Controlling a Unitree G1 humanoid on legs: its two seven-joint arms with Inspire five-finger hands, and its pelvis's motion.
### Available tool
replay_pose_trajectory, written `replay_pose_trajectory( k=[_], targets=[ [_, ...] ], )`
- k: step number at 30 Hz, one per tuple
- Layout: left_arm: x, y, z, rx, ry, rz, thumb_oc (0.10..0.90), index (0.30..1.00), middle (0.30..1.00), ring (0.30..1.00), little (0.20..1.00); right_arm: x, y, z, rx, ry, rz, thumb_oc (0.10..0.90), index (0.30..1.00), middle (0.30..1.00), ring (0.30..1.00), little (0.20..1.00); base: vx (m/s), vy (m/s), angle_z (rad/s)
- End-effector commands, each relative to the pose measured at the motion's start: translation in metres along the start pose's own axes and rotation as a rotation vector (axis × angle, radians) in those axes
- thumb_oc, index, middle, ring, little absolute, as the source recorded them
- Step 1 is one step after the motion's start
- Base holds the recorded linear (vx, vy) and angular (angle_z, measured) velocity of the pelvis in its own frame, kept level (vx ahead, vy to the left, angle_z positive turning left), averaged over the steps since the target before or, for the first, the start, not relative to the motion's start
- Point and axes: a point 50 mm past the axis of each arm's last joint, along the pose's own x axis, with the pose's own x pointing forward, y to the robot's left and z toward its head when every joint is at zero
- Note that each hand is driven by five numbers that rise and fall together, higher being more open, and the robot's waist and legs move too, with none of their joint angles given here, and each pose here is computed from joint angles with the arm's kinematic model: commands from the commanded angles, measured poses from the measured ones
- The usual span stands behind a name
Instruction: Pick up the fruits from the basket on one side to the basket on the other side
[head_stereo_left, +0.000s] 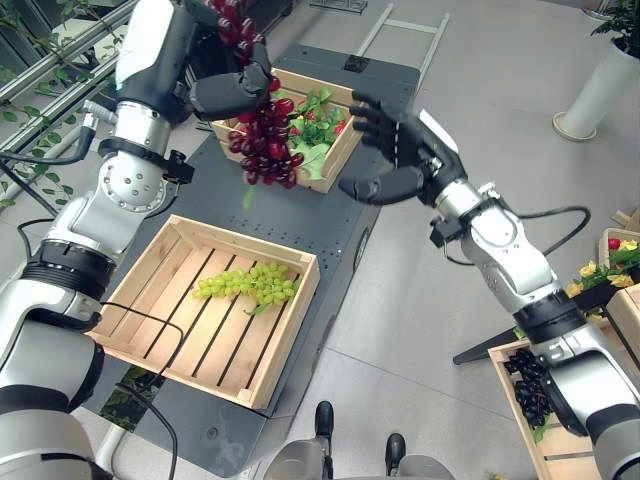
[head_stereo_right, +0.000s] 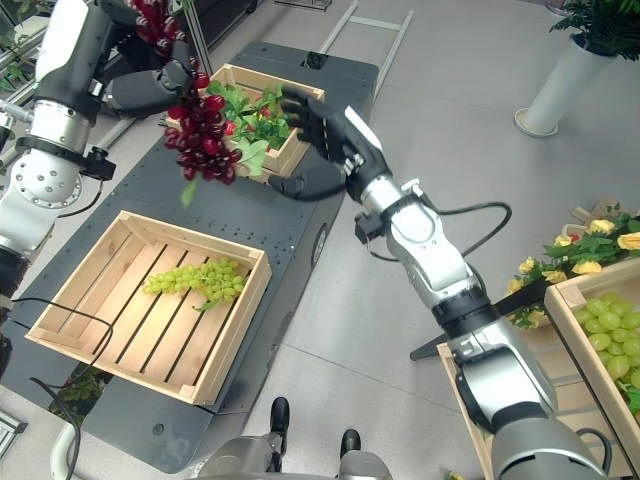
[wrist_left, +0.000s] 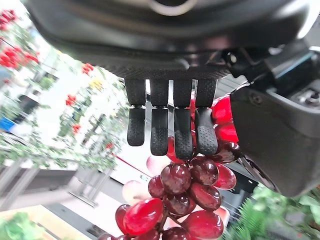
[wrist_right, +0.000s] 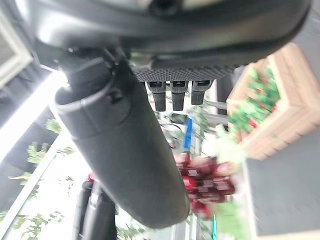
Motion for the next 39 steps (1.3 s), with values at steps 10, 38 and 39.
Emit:
replay_pose_trajectory(
  k=[10,38,39],
  targets=[
    [0.045,0.007,0.058,-0.308,-0.19,0.172,0.4,0.3,0.3,0.3,0.3,0.021,-0.017,0.031,0.103,-0.091,-0.054,0.8,0.9,0.9,0.9,0.9,0.0,-0.001,-0.01],
    [0.051,-0.027,0.098,-0.61,-0.283,0.165,0.4,0.3,0.3,0.3,0.3,0.042,0.012,0.011,0.46,0.039,0.052,0.8,0.9,0.9,0.9,0.9,0.0,-0.001,-0.02],
    [0.05,-0.028,0.099,-0.618,-0.287,0.155,0.4,0.3,0.3,0.3,0.3,0.042,0.013,0.01,0.472,0.048,0.055,0.8,0.9,0.9,0.9,0.9,0.0,0.0,0.0]
  ],
)
